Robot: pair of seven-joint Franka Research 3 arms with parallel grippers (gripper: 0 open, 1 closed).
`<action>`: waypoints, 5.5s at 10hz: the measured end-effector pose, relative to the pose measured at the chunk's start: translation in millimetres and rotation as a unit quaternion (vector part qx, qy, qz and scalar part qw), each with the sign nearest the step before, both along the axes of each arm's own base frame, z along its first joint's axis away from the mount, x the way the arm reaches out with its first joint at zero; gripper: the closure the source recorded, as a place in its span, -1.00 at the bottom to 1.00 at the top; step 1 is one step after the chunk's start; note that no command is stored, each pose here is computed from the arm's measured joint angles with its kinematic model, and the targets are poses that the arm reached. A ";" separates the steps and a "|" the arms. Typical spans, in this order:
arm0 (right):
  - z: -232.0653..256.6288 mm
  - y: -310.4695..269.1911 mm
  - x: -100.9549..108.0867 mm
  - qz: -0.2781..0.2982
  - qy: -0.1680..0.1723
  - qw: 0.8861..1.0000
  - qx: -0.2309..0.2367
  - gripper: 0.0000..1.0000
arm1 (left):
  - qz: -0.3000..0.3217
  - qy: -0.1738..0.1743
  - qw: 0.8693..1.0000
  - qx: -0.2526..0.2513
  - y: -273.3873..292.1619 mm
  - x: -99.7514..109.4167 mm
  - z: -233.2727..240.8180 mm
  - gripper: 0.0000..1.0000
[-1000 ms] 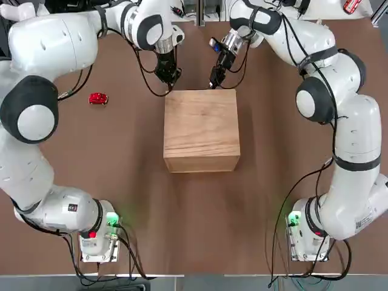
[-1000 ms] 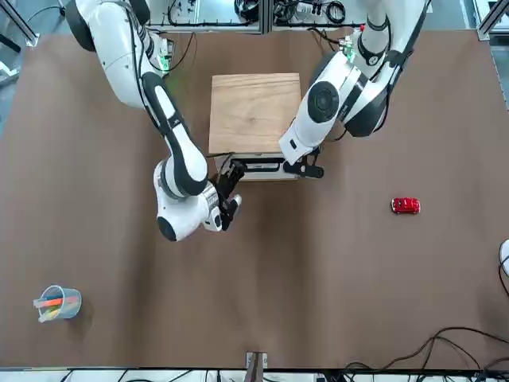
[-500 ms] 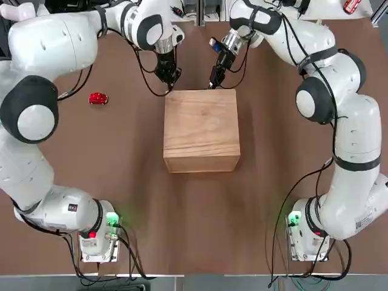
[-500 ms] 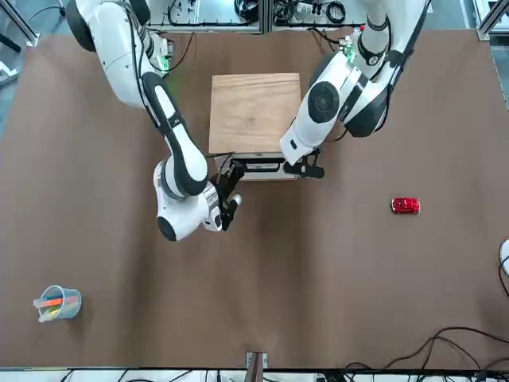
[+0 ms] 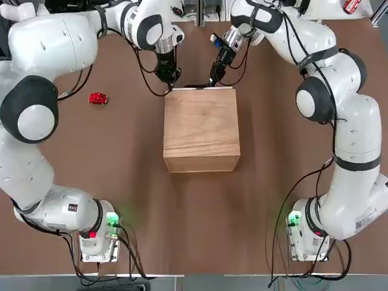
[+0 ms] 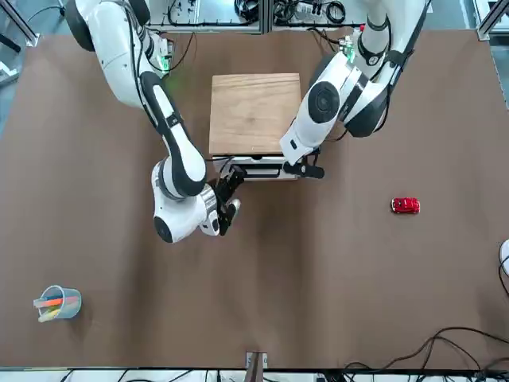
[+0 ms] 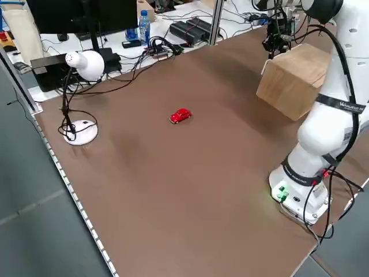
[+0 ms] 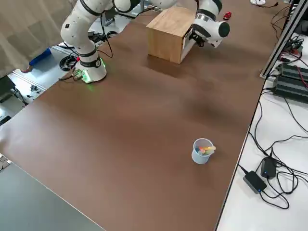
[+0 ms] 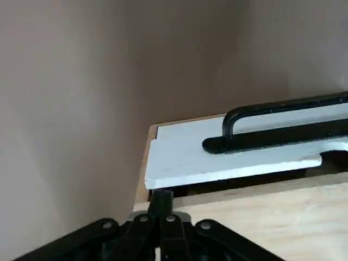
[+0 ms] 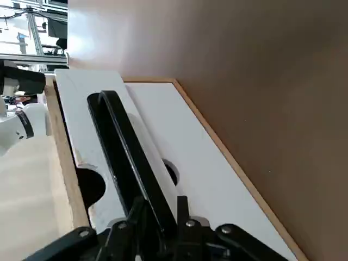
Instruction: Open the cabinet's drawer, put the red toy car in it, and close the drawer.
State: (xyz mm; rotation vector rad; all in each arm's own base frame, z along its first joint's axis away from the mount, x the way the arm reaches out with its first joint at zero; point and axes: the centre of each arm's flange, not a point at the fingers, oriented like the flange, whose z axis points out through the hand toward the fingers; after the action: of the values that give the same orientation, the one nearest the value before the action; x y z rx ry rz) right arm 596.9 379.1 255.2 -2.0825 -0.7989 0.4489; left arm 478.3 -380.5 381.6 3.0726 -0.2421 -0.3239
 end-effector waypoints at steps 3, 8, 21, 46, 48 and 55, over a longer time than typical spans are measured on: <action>2.5 -2.3 6.7 -0.012 -0.013 1.000 0.001 0.46 | 0.000 0.000 1.000 0.000 0.0 0.0 0.0 0.96; 4.6 -10.3 18.6 -0.041 -0.026 0.999 0.008 0.46 | 0.000 0.000 1.000 0.000 0.0 0.0 0.0 0.96; 8.2 -29.8 41.2 -0.093 -0.047 0.994 0.031 0.44 | 0.000 0.000 1.000 0.000 -0.1 0.3 0.5 0.95; 116.4 -190.9 141.9 -0.199 -0.219 0.953 -0.067 -1.00 | 0.392 -0.011 0.916 0.085 266.7 103.9 63.5 -0.20; 145.6 -230.3 141.4 -0.181 -0.239 0.947 -0.119 -1.00 | 0.465 -0.031 0.881 0.082 323.2 99.4 29.5 -0.77; 229.1 -384.2 117.8 -0.219 -0.219 0.912 -0.270 -1.00 | 0.659 -0.030 0.749 0.064 431.2 79.1 -70.1 -0.99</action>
State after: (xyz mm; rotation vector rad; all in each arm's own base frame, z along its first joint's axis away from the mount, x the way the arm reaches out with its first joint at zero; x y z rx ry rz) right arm 714.7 -5.2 484.3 -2.8504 -0.4432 -0.0723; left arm 557.4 50.7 311.5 2.4773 1.8652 -0.1214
